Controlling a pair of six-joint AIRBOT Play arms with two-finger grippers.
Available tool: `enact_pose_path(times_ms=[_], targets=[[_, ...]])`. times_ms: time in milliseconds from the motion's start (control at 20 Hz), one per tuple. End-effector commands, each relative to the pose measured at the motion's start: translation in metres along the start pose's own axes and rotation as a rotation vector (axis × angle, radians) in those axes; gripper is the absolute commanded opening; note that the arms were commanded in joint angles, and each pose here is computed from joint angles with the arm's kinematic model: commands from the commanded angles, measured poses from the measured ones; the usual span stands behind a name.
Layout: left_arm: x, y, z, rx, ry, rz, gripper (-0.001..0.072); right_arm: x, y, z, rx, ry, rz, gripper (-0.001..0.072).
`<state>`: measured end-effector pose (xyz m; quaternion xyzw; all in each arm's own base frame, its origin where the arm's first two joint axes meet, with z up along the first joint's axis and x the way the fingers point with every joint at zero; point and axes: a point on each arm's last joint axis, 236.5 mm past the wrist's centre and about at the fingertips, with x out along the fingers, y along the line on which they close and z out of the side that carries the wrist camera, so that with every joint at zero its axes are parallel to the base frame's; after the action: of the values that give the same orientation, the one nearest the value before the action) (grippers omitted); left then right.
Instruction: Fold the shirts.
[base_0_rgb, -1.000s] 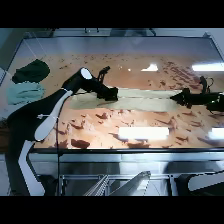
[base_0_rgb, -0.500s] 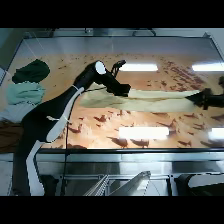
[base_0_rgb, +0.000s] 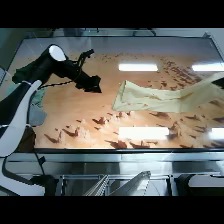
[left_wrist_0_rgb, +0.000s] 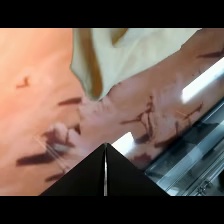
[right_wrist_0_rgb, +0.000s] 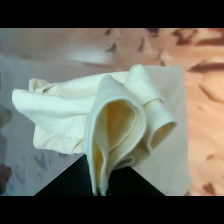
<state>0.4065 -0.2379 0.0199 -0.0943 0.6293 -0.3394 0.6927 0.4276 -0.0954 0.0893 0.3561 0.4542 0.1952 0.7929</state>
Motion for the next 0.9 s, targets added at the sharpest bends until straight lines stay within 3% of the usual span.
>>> enact_pose_path(times_ms=[0,200,350,450,500,600,700,850], targets=[[-0.019,0.023,-0.032,-0.053,-0.003,0.010,0.0031,0.078,0.076,-0.014,-0.127,0.115,0.043,0.0018],[-0.027,0.041,-0.066,-0.088,-0.001,0.015,0.0031,0.200,0.167,-0.060,-0.250,0.192,0.090,0.0018],[-0.028,0.057,-0.086,-0.124,-0.029,0.030,0.0031,0.284,0.200,-0.098,-0.293,0.184,0.094,0.0021],[-0.024,0.067,-0.098,-0.155,-0.042,0.035,0.0031,0.327,0.214,-0.118,-0.274,0.162,0.120,0.0225],[-0.021,0.066,-0.104,-0.174,-0.048,0.014,0.0032,0.341,0.220,-0.132,-0.281,0.182,0.144,0.0230],[-0.019,0.060,-0.112,-0.182,-0.067,-0.054,0.0032,0.345,0.218,-0.153,-0.299,0.251,0.160,0.0401],[-0.022,0.059,-0.117,-0.200,-0.094,-0.092,0.0032,0.318,0.217,-0.150,-0.330,0.303,0.188,0.0296],[-0.032,0.066,-0.123,-0.223,-0.121,-0.089,0.0032,0.250,0.191,-0.103,-0.306,0.279,0.142,0.0292]])
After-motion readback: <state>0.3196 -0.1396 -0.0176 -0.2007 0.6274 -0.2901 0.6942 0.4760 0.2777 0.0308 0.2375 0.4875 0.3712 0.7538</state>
